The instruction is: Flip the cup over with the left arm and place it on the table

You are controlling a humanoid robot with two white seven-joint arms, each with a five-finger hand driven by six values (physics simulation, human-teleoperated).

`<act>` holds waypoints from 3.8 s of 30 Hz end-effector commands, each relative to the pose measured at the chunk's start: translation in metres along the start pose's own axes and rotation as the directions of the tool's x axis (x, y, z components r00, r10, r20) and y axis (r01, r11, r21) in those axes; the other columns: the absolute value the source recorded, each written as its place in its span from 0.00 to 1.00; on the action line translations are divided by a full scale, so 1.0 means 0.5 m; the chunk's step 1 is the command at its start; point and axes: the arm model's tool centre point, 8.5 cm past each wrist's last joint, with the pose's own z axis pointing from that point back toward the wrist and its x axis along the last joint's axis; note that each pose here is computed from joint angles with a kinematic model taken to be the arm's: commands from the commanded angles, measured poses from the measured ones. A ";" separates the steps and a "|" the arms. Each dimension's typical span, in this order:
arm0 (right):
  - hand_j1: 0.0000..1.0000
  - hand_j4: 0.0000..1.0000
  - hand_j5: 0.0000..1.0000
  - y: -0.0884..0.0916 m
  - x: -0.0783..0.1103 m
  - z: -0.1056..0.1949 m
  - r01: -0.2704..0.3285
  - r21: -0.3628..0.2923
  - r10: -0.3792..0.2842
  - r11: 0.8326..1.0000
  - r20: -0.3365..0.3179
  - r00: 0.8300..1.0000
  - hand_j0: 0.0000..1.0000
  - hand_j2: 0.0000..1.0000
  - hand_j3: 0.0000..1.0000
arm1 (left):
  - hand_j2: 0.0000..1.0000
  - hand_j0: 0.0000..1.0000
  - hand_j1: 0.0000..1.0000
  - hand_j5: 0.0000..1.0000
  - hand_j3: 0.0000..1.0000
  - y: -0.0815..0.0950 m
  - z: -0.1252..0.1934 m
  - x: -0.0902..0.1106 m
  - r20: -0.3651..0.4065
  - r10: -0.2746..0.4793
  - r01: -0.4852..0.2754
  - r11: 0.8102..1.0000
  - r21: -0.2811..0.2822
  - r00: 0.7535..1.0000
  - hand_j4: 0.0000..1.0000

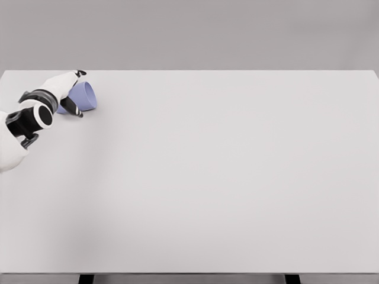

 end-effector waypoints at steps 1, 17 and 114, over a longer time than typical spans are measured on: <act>1.00 1.00 1.00 0.000 0.000 0.000 0.000 0.000 0.000 1.000 0.000 1.000 1.00 1.00 1.00 | 0.99 0.99 0.99 0.99 0.99 0.000 -0.002 0.003 0.000 -0.019 0.019 1.000 0.012 1.000 0.99; 1.00 1.00 1.00 0.000 0.000 0.000 0.000 0.000 0.000 1.000 0.000 1.000 1.00 1.00 1.00 | 0.99 0.99 0.99 0.99 0.99 -0.016 -0.018 -0.012 -0.036 -0.024 0.024 1.000 -0.005 0.999 0.99; 1.00 1.00 1.00 0.000 0.000 0.000 0.000 0.000 0.000 1.000 0.000 1.000 1.00 1.00 1.00 | 0.64 0.64 0.64 0.64 0.64 -0.072 0.014 -0.049 0.297 0.841 -0.544 0.524 -0.655 0.453 0.64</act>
